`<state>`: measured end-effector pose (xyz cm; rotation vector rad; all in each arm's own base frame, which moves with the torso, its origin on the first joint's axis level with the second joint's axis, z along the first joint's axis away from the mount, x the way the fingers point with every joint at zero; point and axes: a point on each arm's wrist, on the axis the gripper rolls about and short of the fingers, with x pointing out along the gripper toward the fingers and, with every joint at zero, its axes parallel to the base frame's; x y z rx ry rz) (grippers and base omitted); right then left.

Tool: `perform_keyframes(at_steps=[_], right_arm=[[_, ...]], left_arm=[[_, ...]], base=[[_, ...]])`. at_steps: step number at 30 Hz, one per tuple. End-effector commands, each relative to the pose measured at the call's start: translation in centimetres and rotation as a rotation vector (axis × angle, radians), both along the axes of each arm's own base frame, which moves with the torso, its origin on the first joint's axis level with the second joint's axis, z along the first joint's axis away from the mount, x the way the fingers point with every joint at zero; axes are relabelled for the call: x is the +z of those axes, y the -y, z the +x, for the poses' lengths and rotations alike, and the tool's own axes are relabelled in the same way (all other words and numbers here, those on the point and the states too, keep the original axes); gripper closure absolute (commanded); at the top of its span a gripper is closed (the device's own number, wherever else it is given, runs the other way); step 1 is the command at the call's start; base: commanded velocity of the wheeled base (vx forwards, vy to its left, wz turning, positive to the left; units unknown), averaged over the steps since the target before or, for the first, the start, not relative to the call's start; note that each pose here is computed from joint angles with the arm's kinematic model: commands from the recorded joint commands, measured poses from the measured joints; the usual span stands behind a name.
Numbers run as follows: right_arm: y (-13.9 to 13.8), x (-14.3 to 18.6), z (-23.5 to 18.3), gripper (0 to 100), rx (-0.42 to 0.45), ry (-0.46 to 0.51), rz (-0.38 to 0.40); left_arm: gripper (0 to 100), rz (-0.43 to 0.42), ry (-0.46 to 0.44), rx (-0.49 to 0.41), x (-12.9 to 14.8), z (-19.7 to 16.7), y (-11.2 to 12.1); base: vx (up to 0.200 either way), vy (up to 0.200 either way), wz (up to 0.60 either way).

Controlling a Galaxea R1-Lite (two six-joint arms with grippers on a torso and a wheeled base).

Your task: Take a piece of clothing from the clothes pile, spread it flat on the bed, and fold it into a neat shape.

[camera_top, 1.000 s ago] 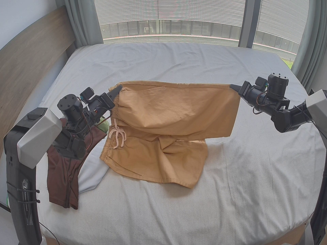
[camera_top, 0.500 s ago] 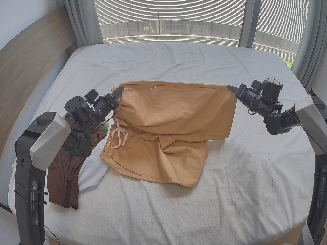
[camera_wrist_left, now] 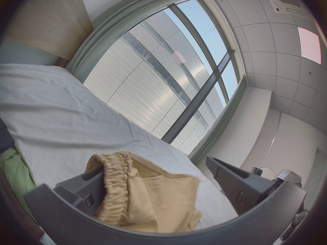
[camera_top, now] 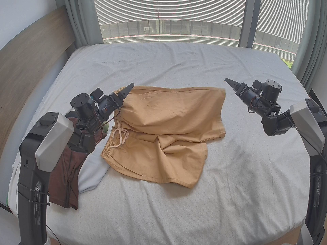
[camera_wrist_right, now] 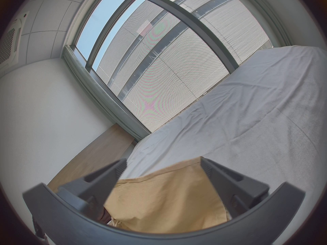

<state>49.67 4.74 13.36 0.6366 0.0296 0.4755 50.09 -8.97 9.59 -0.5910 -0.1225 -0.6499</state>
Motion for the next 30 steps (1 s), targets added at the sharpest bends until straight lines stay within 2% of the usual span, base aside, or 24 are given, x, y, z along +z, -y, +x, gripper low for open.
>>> perform_keyframes(at_steps=[1, 5, 8, 14, 15, 24, 30], right_arm=[[0.5, -0.8, 0.3, 0, -0.017, -0.007, 0.002], [0.5, -1.1, -0.2, 0, -0.018, 0.009, 0.001], [0.3, -1.1, -1.0, 0, -0.013, 0.008, 0.000], [0.2, -1.2, -1.9, 0, -0.009, 0.009, -0.001], [0.2, -1.4, -2.3, 0, -0.007, 0.001, -0.002], [-0.2, -3.0, -4.5, 0, 0.004, -0.051, -0.015], [-0.9, -4.6, -6.3, 0, 0.024, -0.134, -0.036]], left_arm=[[0, -0.004, -0.006, 0.002, 0.2, 0.4, 0.8], [0, -0.007, -0.035, 0.023, 0.3, 0.7, 1.1], [0, -0.001, -0.088, 0.049, -0.1, 0.9, 1.2], [0, 0.000, -0.118, 0.106, 0.0, 1.3, 0.4], [0, 0.000, -0.131, 0.139, 0.0, 1.4, -0.4], [0, 0.066, -0.115, 0.240, -0.5, 1.6, -2.0], [0, 0.076, -0.105, 0.227, -0.1, 0.2, -1.7]], base=[[0.000, 0.000, 0.00], [0.000, 0.000, 0.00], [0.000, 0.000, 0.00], [0.000, 0.000, 0.00], [0.000, 0.000, 0.00], [0.000, 0.000, 0.00], [0.000, 0.000, 0.00]])
